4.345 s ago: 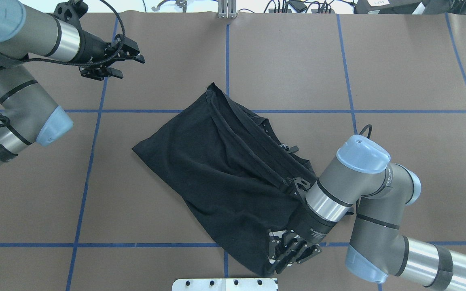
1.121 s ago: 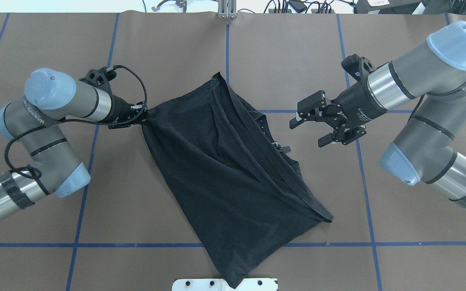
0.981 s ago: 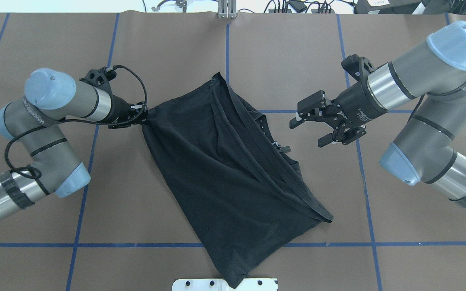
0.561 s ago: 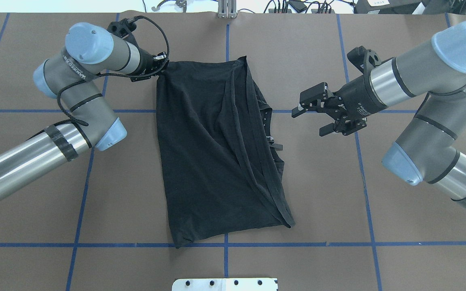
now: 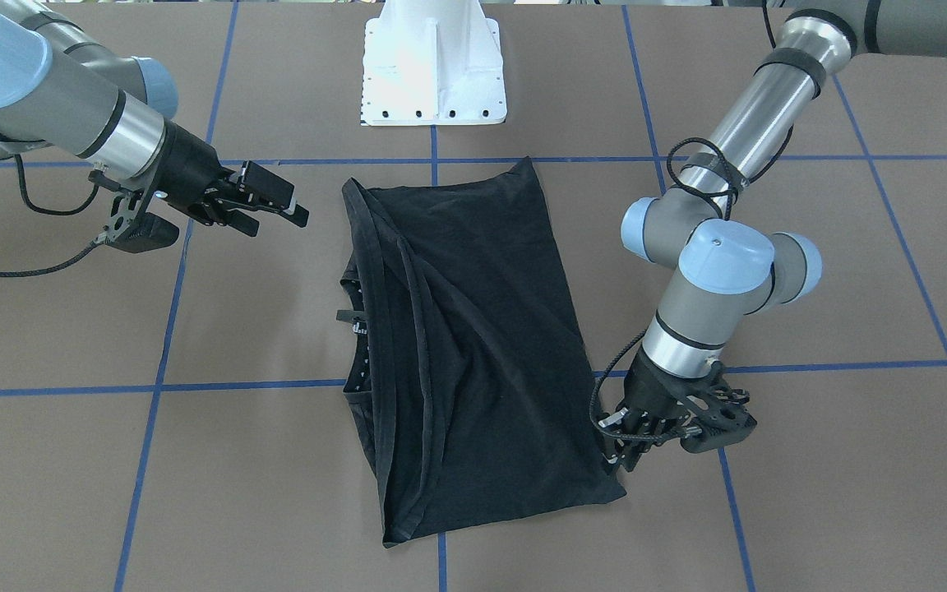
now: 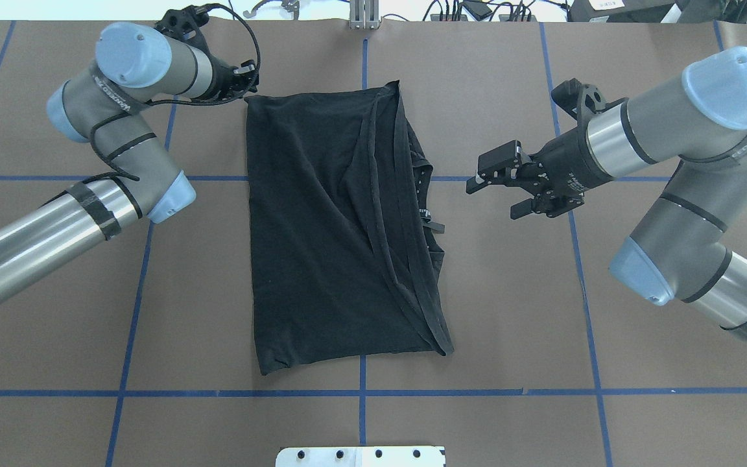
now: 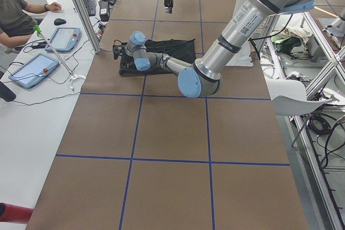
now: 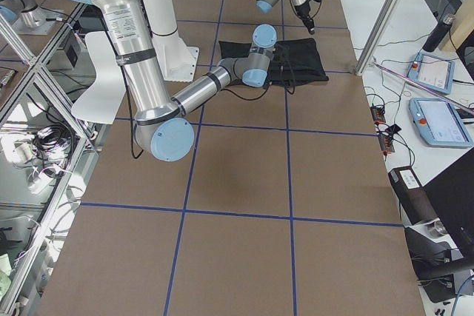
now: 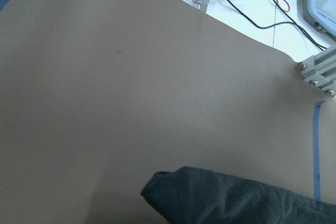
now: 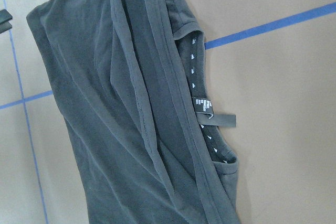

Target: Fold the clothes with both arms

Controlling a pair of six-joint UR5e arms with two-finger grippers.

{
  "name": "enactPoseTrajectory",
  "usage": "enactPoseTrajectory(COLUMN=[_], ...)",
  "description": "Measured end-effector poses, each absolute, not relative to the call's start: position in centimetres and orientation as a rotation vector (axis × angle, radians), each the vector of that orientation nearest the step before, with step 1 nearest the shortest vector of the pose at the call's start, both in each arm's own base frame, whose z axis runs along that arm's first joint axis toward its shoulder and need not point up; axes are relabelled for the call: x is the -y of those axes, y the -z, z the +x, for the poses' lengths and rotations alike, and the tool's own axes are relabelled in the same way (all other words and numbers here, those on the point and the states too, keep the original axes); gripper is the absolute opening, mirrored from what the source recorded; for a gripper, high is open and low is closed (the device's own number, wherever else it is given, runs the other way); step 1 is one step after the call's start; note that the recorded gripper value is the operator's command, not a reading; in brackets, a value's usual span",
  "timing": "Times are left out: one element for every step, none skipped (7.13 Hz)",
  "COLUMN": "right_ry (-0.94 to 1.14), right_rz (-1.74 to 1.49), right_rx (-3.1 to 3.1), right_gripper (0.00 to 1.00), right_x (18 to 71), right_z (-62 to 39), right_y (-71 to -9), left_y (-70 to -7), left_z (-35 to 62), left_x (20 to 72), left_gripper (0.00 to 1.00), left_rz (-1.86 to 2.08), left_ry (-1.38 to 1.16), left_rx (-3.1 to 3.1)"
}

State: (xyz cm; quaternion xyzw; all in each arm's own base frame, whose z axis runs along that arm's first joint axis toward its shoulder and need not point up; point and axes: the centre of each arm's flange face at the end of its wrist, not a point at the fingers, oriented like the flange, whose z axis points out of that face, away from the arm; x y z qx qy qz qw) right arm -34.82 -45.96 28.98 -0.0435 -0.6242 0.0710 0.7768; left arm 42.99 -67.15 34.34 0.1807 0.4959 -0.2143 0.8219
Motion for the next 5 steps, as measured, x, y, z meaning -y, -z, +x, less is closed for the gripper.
enactPoseTrajectory(right_ry=[-0.128,-0.123,-0.106,-0.082,-0.051], right_rz=[-0.046,0.014,0.084,0.151,0.214], right_rx=[1.331,1.290,1.223,1.130,1.023], right_gripper=[0.98,0.98,0.94,0.92,0.92], right_x=[45.1,44.1,43.0,41.3,38.8], right_z=[-36.9,-39.8,-42.8,-45.9,-49.2], right_y=[-29.1,-28.9,-28.4,-27.7,-27.2], left_y=[-36.0,-37.0,-37.3,-37.2,-37.2], left_z=[40.9,39.1,37.6,36.4,35.7], left_x=[66.4,65.2,63.6,62.2,61.2], left_gripper=[1.00,1.00,1.00,1.00,1.00], left_rz=[0.402,0.407,0.416,0.423,0.421], left_ry=[0.404,0.366,0.346,0.335,0.325], left_rx=[-1.046,-1.051,-1.063,-1.078,-1.092])
